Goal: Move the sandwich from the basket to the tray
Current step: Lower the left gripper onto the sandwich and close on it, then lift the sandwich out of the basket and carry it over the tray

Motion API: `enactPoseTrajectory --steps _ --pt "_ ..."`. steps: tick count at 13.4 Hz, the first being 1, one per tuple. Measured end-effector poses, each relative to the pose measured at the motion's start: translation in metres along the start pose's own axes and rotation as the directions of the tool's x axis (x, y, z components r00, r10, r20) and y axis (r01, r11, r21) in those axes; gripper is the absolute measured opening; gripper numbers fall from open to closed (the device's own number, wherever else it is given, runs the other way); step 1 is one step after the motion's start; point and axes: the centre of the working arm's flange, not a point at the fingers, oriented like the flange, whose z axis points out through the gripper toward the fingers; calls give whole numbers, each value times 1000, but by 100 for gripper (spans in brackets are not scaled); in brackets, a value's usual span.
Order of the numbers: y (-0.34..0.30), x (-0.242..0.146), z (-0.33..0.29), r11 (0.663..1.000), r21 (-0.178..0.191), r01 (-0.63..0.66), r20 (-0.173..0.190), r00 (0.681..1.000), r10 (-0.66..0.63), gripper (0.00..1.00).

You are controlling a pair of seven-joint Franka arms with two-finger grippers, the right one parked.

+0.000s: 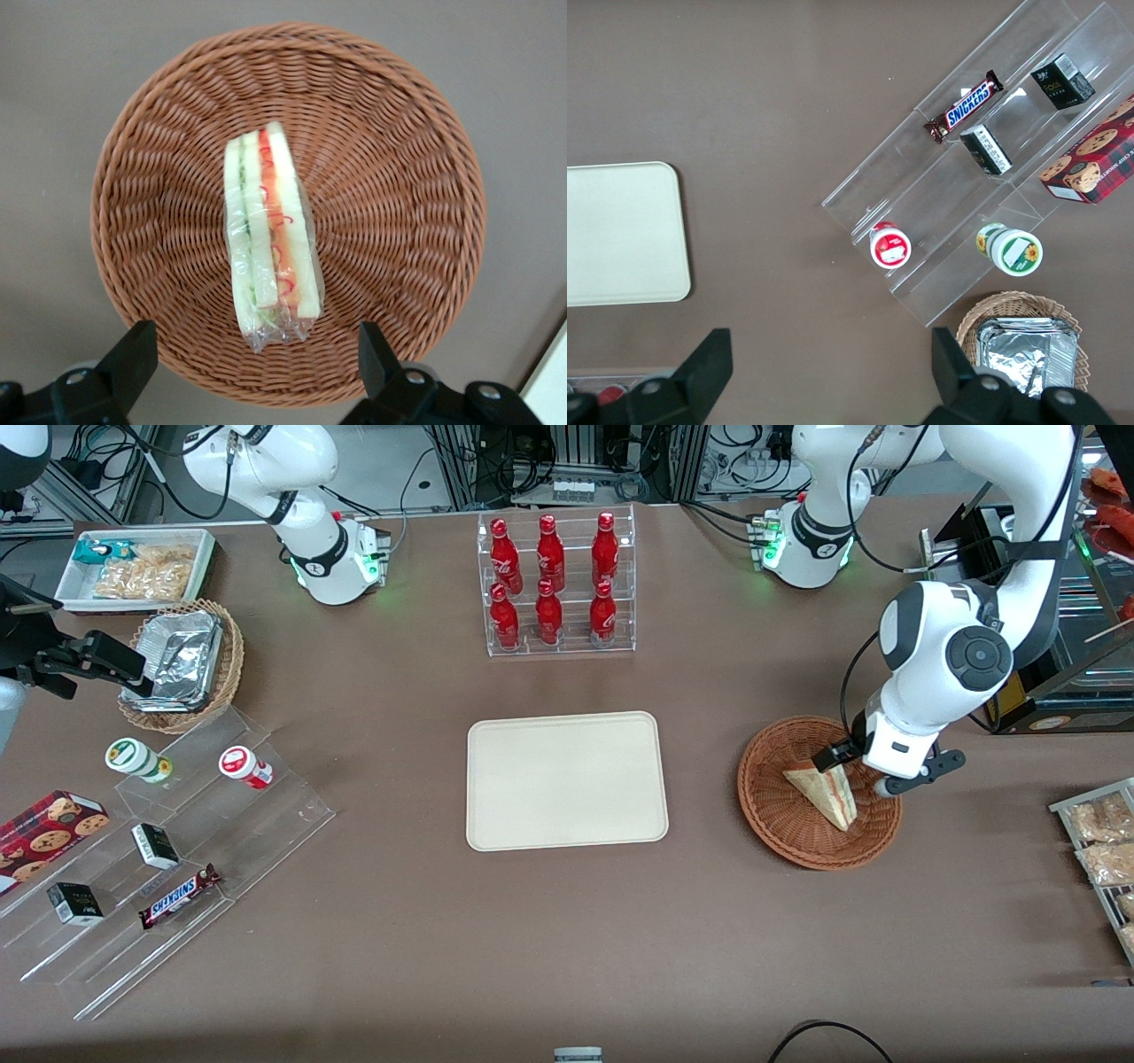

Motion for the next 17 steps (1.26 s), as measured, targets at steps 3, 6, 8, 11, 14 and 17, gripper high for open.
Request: enactPoseTrajectory --steps 3,6,8,11,14,17 --pt "1 1 8 982 -1 191 1 982 -191 100" --pt "0 0 18 972 11 234 11 972 -234 100" --pt "-1 -1 26 970 22 241 21 970 -241 100" --pt "0 0 44 967 25 255 26 966 -255 100" --pt "1 2 69 963 26 267 31 963 -267 100" --pt "1 2 81 961 34 276 38 960 -277 97"
